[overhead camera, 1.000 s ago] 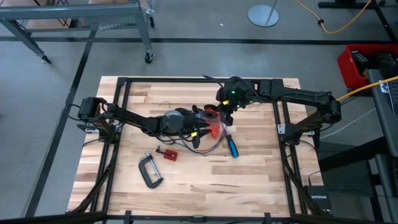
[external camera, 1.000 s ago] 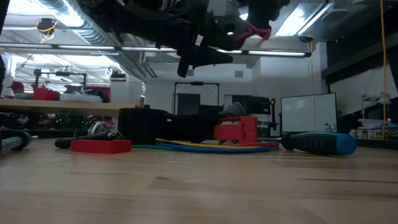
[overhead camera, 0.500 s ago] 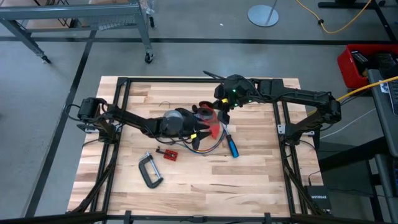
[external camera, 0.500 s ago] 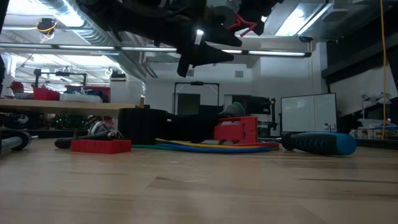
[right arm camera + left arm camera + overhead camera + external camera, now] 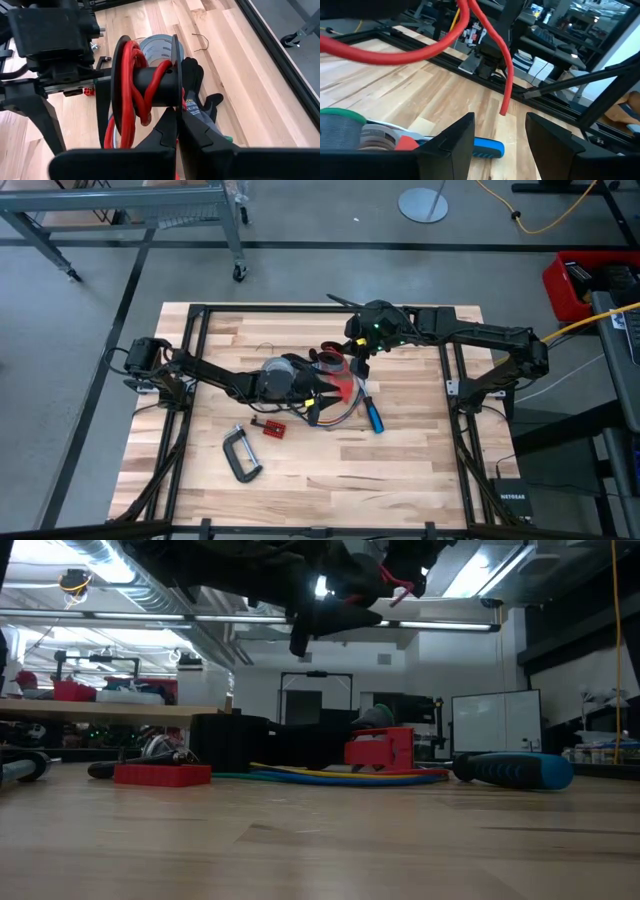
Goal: Coil cords
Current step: Coil the red wire cable onto the black spool
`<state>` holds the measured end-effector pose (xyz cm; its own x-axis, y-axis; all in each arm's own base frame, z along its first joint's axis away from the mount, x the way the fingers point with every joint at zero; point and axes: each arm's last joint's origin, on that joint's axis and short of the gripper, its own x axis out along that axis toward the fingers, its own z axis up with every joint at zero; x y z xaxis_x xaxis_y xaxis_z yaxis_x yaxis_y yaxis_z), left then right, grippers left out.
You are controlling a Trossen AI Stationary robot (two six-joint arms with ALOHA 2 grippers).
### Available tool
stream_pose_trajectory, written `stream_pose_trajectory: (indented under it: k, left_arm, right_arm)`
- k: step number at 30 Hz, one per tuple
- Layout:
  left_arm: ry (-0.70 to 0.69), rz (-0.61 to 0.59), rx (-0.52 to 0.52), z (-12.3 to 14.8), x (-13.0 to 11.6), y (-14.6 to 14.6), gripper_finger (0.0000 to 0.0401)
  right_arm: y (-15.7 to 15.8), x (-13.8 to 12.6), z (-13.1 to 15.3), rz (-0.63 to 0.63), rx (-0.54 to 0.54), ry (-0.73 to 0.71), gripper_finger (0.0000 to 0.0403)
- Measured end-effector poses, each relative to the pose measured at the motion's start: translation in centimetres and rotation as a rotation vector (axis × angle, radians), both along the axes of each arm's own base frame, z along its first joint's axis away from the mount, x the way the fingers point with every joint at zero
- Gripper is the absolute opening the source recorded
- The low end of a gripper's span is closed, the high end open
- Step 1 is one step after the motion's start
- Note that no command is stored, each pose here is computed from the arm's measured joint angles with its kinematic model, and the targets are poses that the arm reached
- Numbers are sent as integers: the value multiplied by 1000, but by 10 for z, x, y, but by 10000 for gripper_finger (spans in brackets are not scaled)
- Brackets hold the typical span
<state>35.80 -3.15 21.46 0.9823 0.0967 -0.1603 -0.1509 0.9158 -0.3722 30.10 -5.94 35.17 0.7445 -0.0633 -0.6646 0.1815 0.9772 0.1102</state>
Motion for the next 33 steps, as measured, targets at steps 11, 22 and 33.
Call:
stream_pose_trajectory:
  k: [11,22,33]
  left_arm:
    - [-98,-5,45,10,1,1,169]
    - [-96,-1,51,10,1,3,169]
    - [-96,-3,50,10,1,2,169]
  right_arm:
    - [1,1,1,10,13,-15,5]
    - [1,7,8,59,39,-113,5]
    - [2,4,5,61,53,-71,5]
